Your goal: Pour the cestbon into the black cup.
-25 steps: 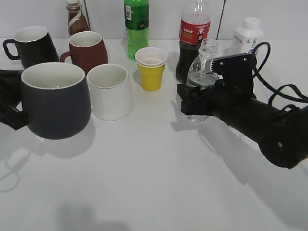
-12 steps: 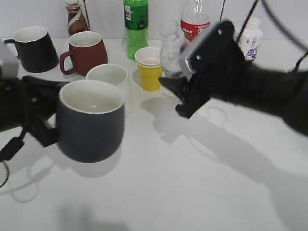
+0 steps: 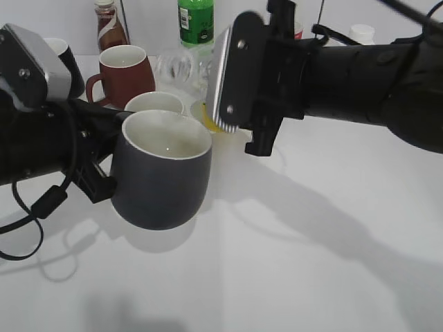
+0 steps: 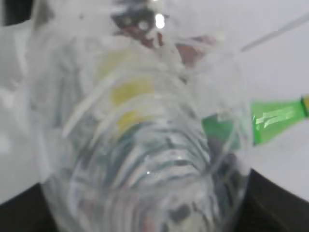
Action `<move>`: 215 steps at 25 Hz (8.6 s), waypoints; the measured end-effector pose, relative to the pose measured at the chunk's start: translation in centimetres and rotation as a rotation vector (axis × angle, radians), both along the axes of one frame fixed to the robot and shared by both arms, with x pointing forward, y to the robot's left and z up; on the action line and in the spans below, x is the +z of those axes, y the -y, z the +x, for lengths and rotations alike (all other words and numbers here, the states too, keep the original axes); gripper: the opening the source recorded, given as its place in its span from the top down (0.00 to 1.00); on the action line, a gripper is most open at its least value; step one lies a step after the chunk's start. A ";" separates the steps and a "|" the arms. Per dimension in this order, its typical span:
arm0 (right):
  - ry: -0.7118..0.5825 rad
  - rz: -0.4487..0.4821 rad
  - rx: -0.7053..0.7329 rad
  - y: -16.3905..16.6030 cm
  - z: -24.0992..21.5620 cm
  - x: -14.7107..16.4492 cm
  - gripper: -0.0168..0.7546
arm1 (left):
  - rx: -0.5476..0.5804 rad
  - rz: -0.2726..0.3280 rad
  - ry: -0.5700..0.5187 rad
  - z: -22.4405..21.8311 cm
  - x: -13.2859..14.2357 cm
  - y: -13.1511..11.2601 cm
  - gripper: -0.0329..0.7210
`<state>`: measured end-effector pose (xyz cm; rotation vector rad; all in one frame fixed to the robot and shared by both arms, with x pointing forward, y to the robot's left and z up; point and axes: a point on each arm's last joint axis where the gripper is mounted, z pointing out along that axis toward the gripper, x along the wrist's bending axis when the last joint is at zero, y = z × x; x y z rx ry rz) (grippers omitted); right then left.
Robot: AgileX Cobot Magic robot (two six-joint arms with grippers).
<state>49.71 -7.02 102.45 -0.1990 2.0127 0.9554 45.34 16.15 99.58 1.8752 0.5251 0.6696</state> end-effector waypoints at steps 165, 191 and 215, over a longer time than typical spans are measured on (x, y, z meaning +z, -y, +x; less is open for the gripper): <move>-0.538 0.774 -0.616 10.5 1.3 -10.3 0.23 | 0.570 -0.244 0.174 1.1 -4.1 -12.1 0.64; -0.372 0.757 -0.623 16.1 -9.9 8.9 0.20 | 0.815 -0.339 -0.080 -12.5 10.5 -13.3 0.21; -0.705 0.556 -0.854 22.7 -24.6 3.1 0.21 | 0.725 -0.146 -0.292 -21.6 6.5 -15.2 0.18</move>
